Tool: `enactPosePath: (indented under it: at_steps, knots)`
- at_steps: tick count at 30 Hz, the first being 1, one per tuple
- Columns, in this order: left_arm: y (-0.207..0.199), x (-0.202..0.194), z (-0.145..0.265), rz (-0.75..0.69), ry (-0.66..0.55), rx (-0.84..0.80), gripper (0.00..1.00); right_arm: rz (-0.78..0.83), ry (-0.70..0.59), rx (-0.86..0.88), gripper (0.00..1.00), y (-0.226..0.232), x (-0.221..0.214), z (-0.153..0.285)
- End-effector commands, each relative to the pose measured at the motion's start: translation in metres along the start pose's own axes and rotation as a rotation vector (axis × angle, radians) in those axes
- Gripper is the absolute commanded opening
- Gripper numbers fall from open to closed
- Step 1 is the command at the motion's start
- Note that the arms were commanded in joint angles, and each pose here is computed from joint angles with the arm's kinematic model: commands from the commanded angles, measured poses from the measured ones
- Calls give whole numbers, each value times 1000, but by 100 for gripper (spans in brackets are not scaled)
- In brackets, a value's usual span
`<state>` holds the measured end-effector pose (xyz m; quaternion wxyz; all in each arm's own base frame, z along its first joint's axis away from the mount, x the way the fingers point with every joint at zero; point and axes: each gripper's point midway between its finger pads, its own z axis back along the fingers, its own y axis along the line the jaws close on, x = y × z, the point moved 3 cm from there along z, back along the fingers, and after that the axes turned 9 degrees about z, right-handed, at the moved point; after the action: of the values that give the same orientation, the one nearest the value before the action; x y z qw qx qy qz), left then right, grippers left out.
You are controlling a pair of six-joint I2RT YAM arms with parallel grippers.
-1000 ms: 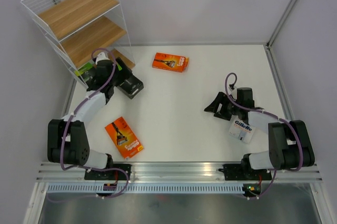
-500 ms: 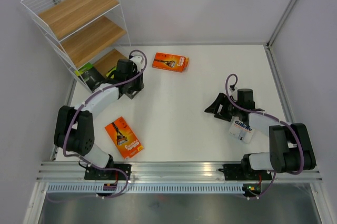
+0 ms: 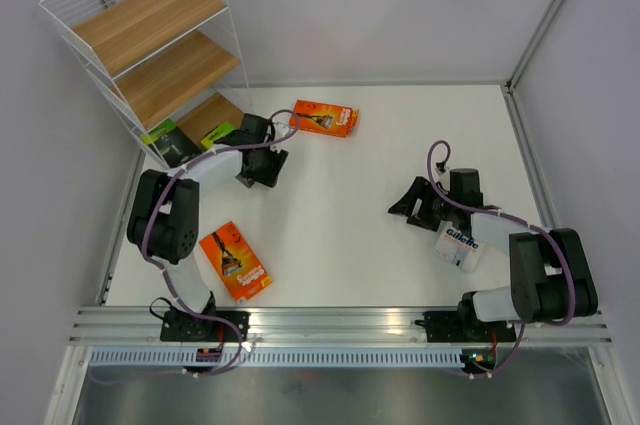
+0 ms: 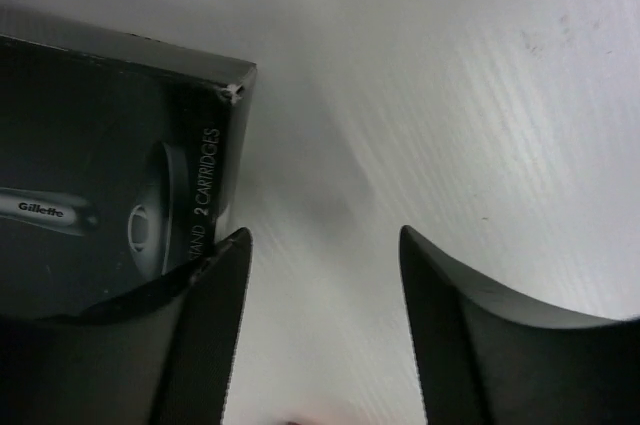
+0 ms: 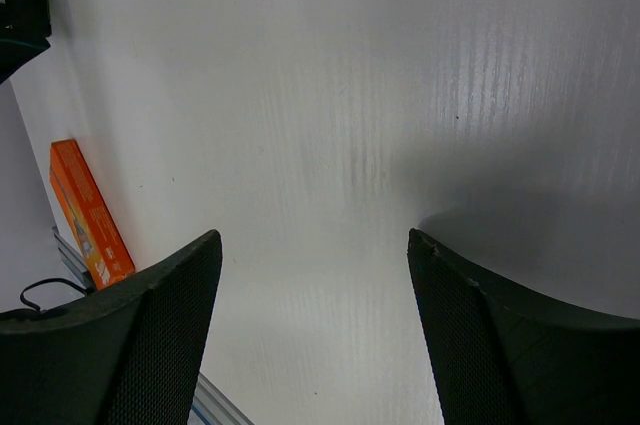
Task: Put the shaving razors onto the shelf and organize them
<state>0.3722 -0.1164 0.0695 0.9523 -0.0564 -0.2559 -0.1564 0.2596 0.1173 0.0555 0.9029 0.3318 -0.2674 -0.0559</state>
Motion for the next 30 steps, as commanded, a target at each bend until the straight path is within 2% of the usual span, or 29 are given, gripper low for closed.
enactPosePath:
  at_steps: [1,3,6,13,30]
  knots:
    - [14,17,6,-65,-23,83,69,14,-31,15,82,4,14,-5]
    - [24,22,4,-76,-25,150,84,5,-24,26,82,5,13,-7]
    - [39,33,2,-110,-35,242,90,-8,-18,27,82,3,12,-10]
    - [58,56,-10,-149,-58,251,92,-16,-13,14,82,-1,9,-13]
    - [108,70,-28,-198,-33,284,92,-45,-32,-17,83,-7,18,-20]
